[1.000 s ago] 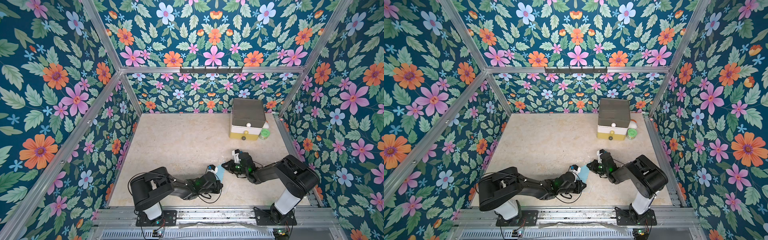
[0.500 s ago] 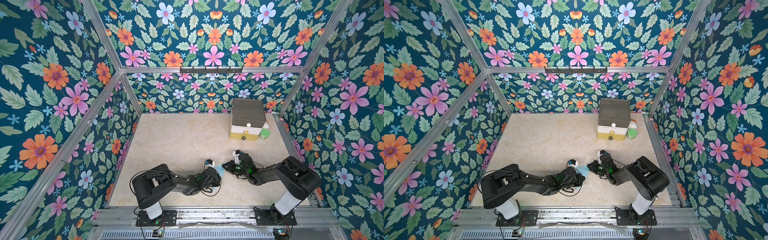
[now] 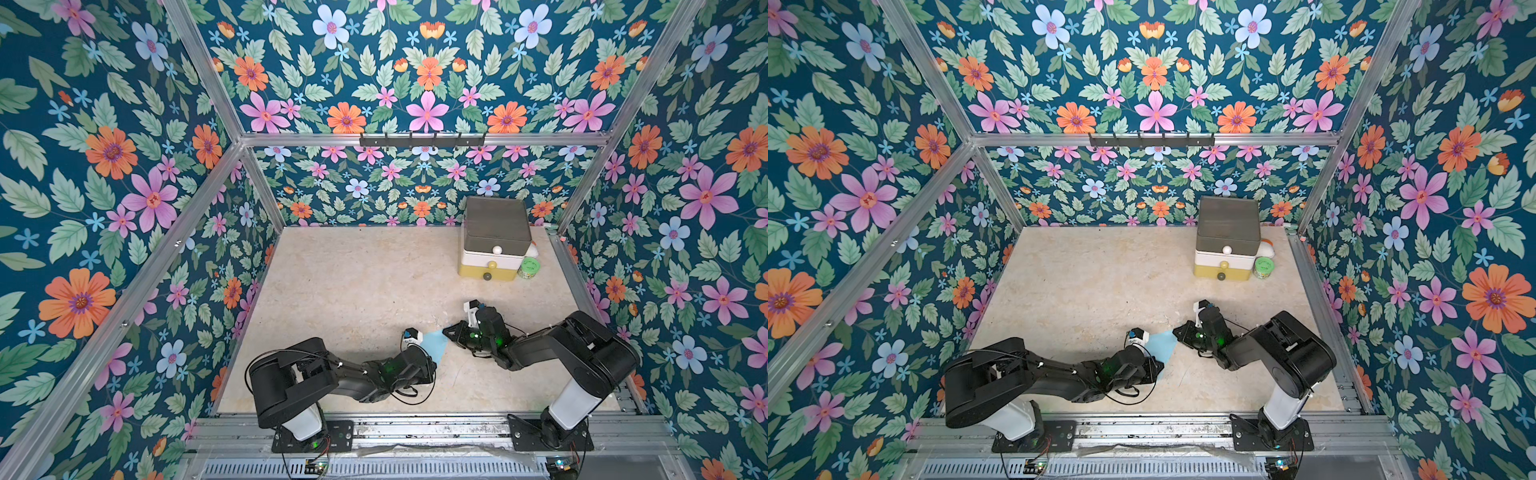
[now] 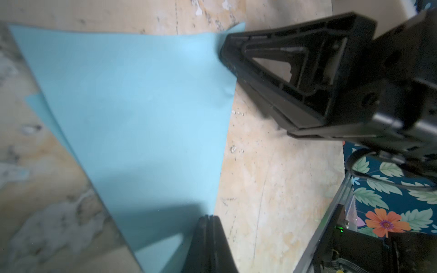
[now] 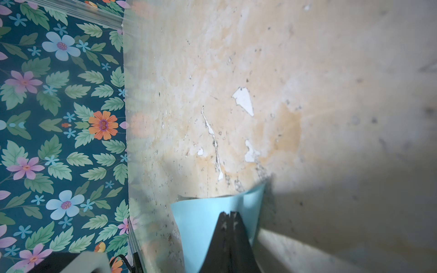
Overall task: Fold the square paper diagonally
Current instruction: Fold the paper at the center of the board.
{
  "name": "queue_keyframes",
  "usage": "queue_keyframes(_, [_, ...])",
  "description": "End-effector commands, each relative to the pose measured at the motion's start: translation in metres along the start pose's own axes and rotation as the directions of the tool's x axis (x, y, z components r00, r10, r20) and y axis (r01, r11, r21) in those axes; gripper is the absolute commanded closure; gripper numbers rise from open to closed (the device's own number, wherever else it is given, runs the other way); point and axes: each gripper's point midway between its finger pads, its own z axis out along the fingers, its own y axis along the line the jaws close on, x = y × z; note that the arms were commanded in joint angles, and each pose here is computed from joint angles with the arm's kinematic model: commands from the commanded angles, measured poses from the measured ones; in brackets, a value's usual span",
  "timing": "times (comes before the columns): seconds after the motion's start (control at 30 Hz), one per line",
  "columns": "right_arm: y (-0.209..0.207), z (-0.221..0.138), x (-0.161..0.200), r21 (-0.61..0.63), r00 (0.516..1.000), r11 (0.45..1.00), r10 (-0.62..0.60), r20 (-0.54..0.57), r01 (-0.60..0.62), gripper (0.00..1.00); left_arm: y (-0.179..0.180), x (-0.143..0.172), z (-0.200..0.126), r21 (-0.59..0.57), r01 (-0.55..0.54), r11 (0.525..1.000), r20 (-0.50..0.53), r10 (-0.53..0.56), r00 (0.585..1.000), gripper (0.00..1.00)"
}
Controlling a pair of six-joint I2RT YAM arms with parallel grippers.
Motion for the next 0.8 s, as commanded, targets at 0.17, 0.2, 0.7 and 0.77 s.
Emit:
queue_keyframes(0.17, [-0.005,-0.017,0.01,0.136,1.0,0.99,-0.029,-0.003,0.029,1.0,0.046,0.035,0.002,-0.138,-0.012,0.99,-0.139,-0.007,0.99,0.95])
queue_keyframes(0.2, [0.001,-0.022,0.011,0.129,0.999,0.991,-0.041,0.0,0.04,1.0,0.046,0.035,0.002,-0.139,-0.012,0.99,-0.138,-0.007,0.99,0.95])
queue_keyframes(0.7, [0.026,-0.036,0.076,-0.038,0.997,0.999,0.004,-0.074,-0.007,1.0,0.046,0.035,0.001,-0.133,-0.015,0.991,-0.133,-0.003,0.991,0.95])
queue_keyframes(0.77, [0.032,-0.036,0.076,-0.068,0.997,0.998,0.0,-0.075,-0.005,1.0,0.046,0.035,0.001,-0.136,-0.017,0.99,-0.132,-0.001,0.991,0.95])
